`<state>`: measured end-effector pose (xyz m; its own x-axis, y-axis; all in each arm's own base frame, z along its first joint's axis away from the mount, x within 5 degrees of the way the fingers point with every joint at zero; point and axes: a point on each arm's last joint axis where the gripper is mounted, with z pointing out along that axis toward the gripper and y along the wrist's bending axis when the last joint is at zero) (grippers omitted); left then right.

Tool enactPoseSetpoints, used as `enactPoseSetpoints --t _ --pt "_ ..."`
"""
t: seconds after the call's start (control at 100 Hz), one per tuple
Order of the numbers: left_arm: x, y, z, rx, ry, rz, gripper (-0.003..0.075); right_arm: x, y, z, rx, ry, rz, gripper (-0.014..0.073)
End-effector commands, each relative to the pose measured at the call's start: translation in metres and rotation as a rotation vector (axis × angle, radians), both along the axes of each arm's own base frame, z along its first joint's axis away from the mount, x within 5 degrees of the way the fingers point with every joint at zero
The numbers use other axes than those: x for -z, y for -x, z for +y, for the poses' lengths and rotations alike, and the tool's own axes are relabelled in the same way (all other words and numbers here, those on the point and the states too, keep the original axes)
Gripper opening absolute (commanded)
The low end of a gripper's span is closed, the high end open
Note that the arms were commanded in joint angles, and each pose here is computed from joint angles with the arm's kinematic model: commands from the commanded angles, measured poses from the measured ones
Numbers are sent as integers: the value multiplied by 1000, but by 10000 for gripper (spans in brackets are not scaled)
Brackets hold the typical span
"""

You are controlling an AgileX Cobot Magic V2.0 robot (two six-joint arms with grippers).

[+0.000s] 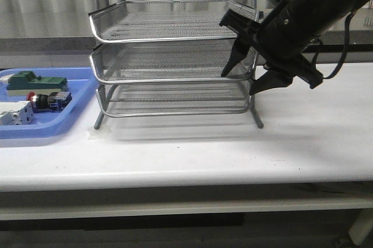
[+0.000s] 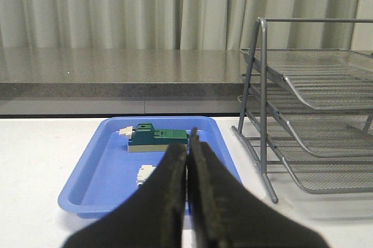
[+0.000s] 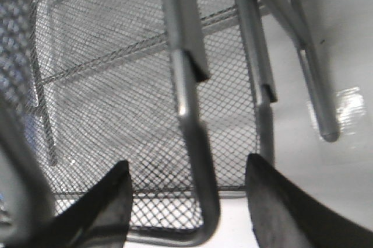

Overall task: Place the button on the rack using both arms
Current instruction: 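Reach the right gripper to the front edge of the middle wire tray, then pull the middle wire tray out toward the robot with the right gripper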

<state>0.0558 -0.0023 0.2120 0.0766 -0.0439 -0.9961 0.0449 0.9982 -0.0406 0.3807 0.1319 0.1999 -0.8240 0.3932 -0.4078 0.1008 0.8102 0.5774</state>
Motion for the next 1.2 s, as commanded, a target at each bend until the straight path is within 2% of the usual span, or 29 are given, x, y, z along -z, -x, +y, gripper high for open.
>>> enactPoseSetpoints --t 0.0,0.28,0.45,0.8,1.19 --pt "7 1 -1 10 11 -62 4 -32 -7 -1 42 -55 -116 412" --pt "7 1 -1 10 11 -62 4 -31 -7 1 36 -69 -108 178" --pt "7 1 -1 10 11 -62 4 -29 -5 1 20 -68 -90 86" --pt "7 1 -1 10 11 -62 4 8 18 -3 -1 -31 40 84" --pt "7 1 -1 10 11 -62 4 25 54 3 -60 43 72 84"
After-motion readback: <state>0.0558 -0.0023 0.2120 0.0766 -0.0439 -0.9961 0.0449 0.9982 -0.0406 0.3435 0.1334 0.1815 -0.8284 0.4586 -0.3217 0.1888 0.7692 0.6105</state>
